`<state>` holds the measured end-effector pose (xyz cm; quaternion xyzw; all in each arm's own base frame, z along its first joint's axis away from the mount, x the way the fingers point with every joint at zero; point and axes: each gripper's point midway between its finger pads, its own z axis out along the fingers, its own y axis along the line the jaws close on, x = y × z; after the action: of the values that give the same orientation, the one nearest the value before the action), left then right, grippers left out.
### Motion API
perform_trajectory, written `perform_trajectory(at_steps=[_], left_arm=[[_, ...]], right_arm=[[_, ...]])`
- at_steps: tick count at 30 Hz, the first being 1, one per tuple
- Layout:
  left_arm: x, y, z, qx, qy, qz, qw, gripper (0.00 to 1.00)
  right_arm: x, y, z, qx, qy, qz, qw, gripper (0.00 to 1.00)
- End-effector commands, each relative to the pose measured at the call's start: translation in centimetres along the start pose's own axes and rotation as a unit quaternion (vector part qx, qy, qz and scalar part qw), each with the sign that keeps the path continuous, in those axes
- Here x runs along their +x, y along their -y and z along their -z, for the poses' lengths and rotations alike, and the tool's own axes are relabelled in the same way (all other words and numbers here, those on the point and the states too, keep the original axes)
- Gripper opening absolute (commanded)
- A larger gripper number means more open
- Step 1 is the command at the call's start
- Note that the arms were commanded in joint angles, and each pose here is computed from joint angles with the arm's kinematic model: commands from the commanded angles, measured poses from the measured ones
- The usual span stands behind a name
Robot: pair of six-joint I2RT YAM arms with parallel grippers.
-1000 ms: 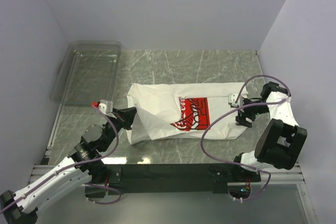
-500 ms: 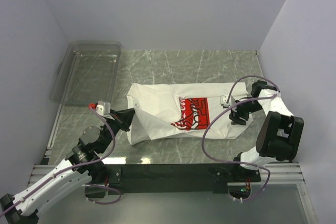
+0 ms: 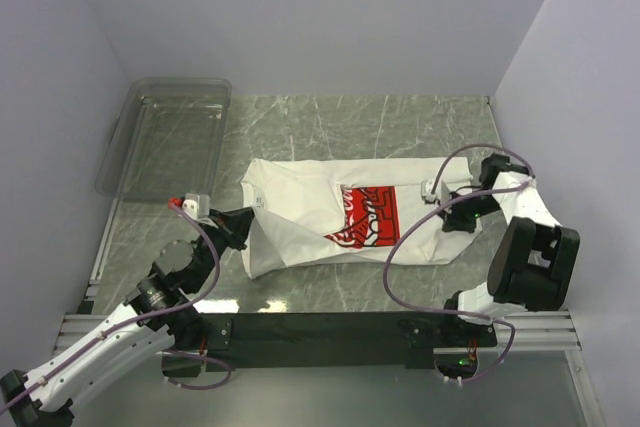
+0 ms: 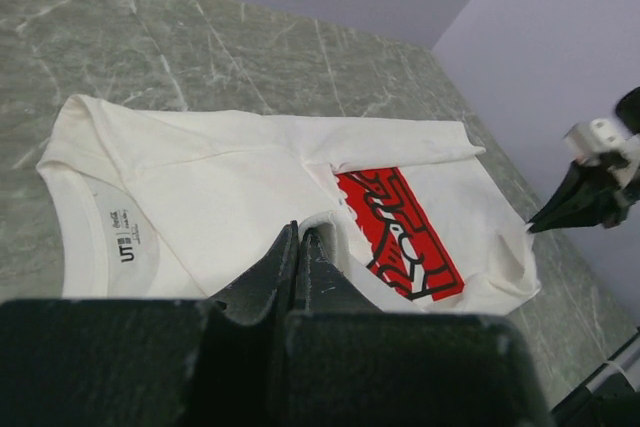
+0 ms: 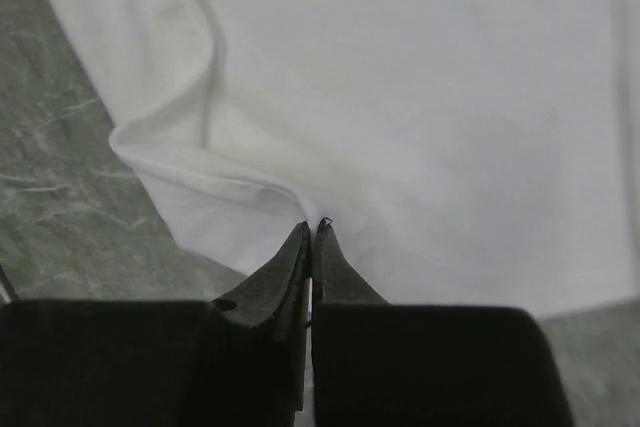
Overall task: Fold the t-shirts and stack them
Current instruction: Fold the tshirt
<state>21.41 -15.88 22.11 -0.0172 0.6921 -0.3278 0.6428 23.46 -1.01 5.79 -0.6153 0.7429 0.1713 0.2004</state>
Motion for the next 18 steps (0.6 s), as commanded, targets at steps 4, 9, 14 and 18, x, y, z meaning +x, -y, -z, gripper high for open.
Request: perform_trajectory(at_steps=[4, 9, 14, 18], left_arm=[[-3.6, -0.3, -0.1, -0.037, 0.044, 0.008, 0.998, 0.01], [-3.8, -0.5, -0.4, -0.045, 0.05, -0.003, 0.998, 0.01], [-4.2, -0.9, -1.1, -0.065, 0.054, -0.013, 0.996, 0.01], [-4.7, -1.6, -1.7, -0.091, 0.059, -0.021, 0.994, 0.01]], right_arm=[[-3.1, 3.4, 7.8, 0.143, 0.079, -0.078, 0.983, 0.0], [-0.7, 3.2, 8.8, 0.193, 0.076, -0.133, 0.969, 0.0], [1.2, 4.0, 8.8, 0.24, 0.074, -0.19, 0.949, 0.0], [3.1, 4.9, 9.6, 0.269, 0.071, -0.237, 0.931, 0.0]])
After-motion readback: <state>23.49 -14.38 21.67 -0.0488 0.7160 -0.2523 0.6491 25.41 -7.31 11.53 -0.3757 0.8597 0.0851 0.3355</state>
